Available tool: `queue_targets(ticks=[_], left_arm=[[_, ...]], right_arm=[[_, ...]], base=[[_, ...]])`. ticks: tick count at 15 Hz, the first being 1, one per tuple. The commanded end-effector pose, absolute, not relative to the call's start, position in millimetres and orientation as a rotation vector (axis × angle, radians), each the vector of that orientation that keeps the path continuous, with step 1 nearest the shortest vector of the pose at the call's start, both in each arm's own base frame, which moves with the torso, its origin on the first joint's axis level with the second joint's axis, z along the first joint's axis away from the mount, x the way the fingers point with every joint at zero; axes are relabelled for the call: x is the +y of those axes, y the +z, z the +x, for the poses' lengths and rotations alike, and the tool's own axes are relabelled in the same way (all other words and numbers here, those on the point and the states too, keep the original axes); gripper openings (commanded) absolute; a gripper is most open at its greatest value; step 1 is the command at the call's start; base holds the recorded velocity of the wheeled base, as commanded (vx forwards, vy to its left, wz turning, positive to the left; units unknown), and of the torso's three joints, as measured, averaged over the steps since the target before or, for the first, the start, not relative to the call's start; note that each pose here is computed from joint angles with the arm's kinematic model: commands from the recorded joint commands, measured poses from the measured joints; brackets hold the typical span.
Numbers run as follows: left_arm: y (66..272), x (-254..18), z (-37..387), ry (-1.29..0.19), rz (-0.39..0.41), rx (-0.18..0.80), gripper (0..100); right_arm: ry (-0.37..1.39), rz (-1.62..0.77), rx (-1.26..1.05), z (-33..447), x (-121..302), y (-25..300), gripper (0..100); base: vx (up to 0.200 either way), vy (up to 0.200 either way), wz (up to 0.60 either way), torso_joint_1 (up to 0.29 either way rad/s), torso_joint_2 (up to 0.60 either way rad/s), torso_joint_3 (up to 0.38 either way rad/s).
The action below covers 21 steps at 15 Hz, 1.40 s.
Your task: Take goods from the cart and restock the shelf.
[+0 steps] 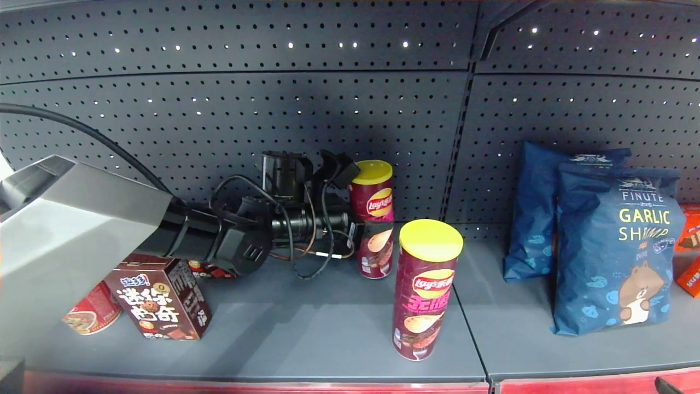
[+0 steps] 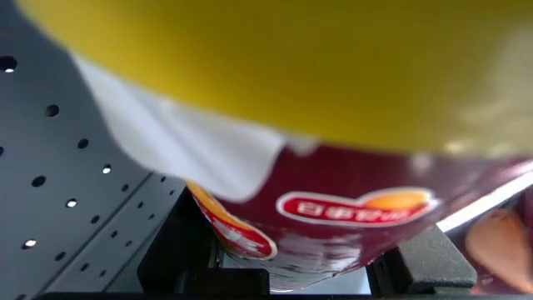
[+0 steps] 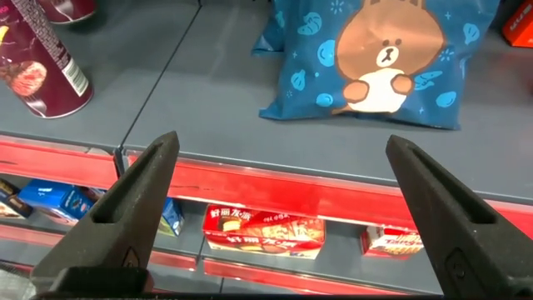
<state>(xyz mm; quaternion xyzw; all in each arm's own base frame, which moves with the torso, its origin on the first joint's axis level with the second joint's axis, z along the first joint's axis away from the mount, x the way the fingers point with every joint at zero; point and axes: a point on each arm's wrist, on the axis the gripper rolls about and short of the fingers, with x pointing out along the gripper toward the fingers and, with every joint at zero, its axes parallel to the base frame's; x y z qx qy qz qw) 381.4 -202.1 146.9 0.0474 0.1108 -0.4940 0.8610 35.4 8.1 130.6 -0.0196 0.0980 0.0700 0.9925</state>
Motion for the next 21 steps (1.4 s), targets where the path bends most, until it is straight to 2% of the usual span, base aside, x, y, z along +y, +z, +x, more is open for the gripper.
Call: queue_targets(ticks=[1, 21], left_arm=[[140.4, -202.4, 382.5, -1.043, 0.133, 0.236, 0], [130.2, -222.6, 399.7, -1.068, 0.145, 0.212, 0]], right_arm=[[0.14, -0.04, 0.197, 34.5, 7.8, 129.0, 100], [0.123, -0.014, 0.188, 31.3, 6.1, 125.8, 100]], base=[[0.0, 0.0, 0.0, 0.0, 0.0, 0.0], [0.0, 0.0, 0.0, 0.0, 0.0, 0.0]])
